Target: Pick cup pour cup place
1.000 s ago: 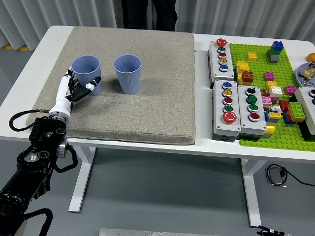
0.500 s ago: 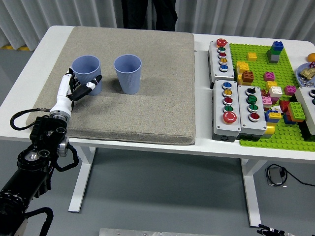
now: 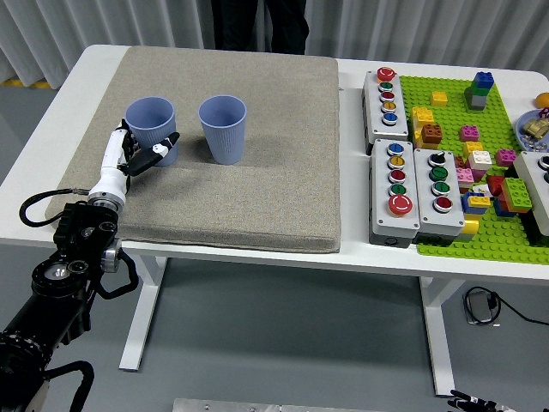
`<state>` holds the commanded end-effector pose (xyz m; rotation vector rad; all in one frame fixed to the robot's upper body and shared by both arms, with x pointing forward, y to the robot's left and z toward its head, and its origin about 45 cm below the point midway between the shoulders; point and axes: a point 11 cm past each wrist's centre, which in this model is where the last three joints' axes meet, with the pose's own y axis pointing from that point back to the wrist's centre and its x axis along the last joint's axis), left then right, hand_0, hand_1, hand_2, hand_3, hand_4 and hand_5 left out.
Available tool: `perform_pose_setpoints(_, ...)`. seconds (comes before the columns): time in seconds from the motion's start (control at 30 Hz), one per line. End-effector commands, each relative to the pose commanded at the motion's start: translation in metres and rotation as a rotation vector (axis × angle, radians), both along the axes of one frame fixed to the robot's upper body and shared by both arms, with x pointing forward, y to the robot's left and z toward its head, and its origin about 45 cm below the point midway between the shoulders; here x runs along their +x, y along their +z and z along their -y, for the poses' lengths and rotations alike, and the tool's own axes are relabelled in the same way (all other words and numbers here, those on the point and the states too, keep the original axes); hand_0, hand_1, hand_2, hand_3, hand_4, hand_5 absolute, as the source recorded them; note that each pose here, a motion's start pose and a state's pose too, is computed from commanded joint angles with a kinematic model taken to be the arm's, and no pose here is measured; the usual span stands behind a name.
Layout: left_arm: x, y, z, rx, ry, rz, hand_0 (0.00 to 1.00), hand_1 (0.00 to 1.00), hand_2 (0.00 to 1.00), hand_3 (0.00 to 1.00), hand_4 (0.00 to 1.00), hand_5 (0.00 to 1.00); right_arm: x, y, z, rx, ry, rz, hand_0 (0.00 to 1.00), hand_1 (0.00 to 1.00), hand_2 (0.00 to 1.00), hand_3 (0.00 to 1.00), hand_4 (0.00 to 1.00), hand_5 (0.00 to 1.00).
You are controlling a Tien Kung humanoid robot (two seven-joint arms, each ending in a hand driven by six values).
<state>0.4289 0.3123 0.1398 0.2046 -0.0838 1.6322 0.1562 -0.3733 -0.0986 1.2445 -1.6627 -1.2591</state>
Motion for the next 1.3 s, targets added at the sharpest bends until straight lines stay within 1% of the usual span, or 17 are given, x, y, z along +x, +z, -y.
perform_pose_setpoints(0.3, 0.0019, 0.0018, 0.0001, 0.004, 0.001, 0.002, 0.771, 0.780, 0.938, 0.998, 0.885, 0.327, 0.0010, 0.0004, 0.0002, -0.001, 0.001, 0.001, 0.661, 0.649, 0.664, 0.633, 0.488, 0.131)
perform_pose_setpoints(0.4, 0.0017, 0.0019, -0.0002, 0.009, 0.007, 0.003, 0.771, 0.780, 0.938, 0.998, 0.885, 0.327, 0.0001, 0.0001, 0.0002, -0.001, 0.001, 0.000, 0.661, 0.649, 0.664, 0.633, 0.488, 0.131)
perform_pose_setpoints(0.43, 0.0017, 0.0018, -0.0001, 0.010, 0.007, 0.003, 0.749, 0.756, 0.922, 0.994, 0.879, 0.323, 0.0000, 0.0001, 0.0002, -0.001, 0.001, -0.001, 0.661, 0.648, 0.663, 0.633, 0.488, 0.131)
perform_pose_setpoints(0.6, 0.0007, 0.0006, -0.0007, 0.018, 0.017, 0.002, 0.749, 0.756, 0.922, 0.994, 0.879, 0.323, -0.0019, -0.0005, 0.0004, -0.001, 0.003, -0.005, 0.661, 0.648, 0.663, 0.633, 0.488, 0.131)
perform_pose_setpoints(0.63, 0.0005, 0.0005, -0.0010, 0.019, 0.019, 0.001, 0.679, 0.670, 0.828, 0.971, 0.854, 0.297, -0.0022, -0.0005, 0.0006, -0.002, 0.004, -0.006, 0.661, 0.648, 0.663, 0.632, 0.488, 0.131)
perform_pose_setpoints(0.8, 0.0001, 0.0000, -0.0017, 0.027, 0.027, 0.000, 0.679, 0.670, 0.828, 0.971, 0.854, 0.297, -0.0025, -0.0007, 0.0005, -0.001, 0.004, -0.006, 0.661, 0.648, 0.663, 0.632, 0.488, 0.131)
perform_pose_setpoints(0.83, -0.0001, -0.0002, -0.0021, 0.028, 0.031, 0.000, 0.660, 0.628, 0.753, 0.947, 0.811, 0.262, -0.0027, -0.0007, 0.0004, -0.001, 0.004, -0.007, 0.662, 0.648, 0.664, 0.632, 0.488, 0.131)
perform_pose_setpoints(1.2, 0.0011, 0.0025, -0.0022, 0.030, 0.038, 0.009, 0.653, 0.618, 0.736, 0.933, 0.806, 0.254, -0.0018, -0.0003, 0.0010, -0.002, 0.003, -0.005, 0.662, 0.649, 0.663, 0.632, 0.488, 0.131)
perform_pose_setpoints(1.23, 0.0013, 0.0028, -0.0023, 0.030, 0.039, 0.010, 0.613, 0.573, 0.675, 0.911, 0.784, 0.219, -0.0014, -0.0002, 0.0010, -0.002, 0.003, -0.004, 0.662, 0.649, 0.663, 0.632, 0.489, 0.131)
perform_pose_setpoints(1.3, 0.0013, 0.0031, -0.0022, 0.031, 0.041, 0.012, 0.613, 0.573, 0.675, 0.911, 0.784, 0.219, -0.0010, -0.0001, 0.0008, -0.002, 0.004, -0.003, 0.662, 0.649, 0.663, 0.632, 0.489, 0.131)
